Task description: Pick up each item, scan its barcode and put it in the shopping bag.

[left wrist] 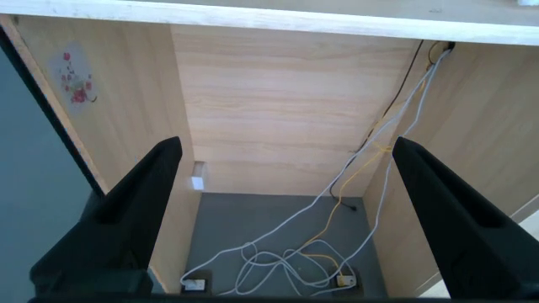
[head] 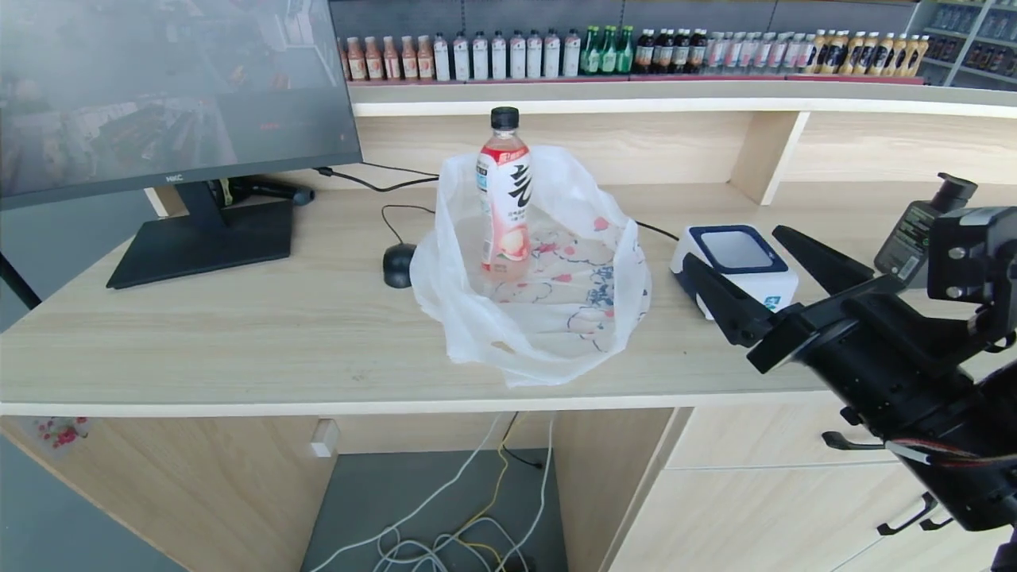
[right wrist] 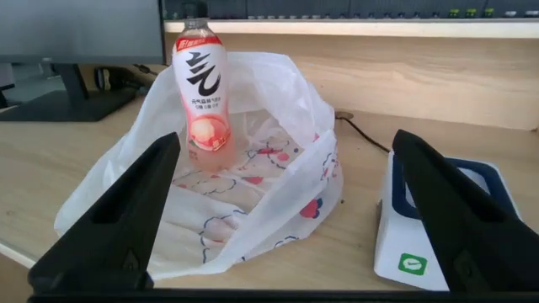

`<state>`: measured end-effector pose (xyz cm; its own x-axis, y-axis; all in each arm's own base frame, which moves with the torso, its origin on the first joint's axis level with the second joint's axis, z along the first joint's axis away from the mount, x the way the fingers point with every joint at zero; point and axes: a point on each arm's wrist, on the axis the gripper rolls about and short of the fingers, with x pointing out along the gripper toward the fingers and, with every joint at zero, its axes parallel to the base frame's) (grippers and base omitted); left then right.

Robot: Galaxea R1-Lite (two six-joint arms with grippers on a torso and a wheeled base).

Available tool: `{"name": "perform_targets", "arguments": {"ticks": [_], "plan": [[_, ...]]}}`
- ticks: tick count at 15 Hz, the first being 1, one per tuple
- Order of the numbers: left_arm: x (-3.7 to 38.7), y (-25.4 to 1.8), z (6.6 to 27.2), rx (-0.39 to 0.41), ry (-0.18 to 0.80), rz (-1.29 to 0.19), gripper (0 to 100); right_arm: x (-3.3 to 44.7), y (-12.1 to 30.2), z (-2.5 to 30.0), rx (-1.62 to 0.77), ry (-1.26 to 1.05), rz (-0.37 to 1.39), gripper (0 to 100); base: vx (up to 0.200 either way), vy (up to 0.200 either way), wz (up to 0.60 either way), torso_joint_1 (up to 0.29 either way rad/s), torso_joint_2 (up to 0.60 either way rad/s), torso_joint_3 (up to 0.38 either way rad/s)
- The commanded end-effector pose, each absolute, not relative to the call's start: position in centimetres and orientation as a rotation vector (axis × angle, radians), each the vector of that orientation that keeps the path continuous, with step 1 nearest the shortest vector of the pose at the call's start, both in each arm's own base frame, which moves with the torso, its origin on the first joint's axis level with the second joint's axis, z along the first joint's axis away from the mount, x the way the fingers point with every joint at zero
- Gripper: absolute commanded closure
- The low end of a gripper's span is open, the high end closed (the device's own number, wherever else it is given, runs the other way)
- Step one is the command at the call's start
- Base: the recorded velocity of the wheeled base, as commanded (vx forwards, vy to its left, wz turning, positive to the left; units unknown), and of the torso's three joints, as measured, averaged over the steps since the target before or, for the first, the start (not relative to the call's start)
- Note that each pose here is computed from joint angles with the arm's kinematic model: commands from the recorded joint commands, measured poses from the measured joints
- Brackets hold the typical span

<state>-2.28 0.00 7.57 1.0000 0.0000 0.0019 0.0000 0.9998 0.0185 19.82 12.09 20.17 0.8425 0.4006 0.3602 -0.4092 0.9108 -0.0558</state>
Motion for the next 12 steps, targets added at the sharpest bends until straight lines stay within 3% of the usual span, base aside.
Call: {"name": "perform_targets", "arguments": {"ticks": [1, 12], "plan": [[-2.3, 0.0, 7.6, 0.018, -0.003, 0.0, 0, 19.9, 11.7, 19.9, 0.009, -0.367, 0.409, 0, 0.0, -0.2, 0.0, 0.012, 0.0, 0.007], [-2.3, 0.0, 7.6, -0.003, -0.003, 0.002, 0, 20.0, 11.7, 18.6, -0.012, -0.312, 0.412, 0, 0.0, -0.2, 0.0, 0.001, 0.0, 0.001]]}}
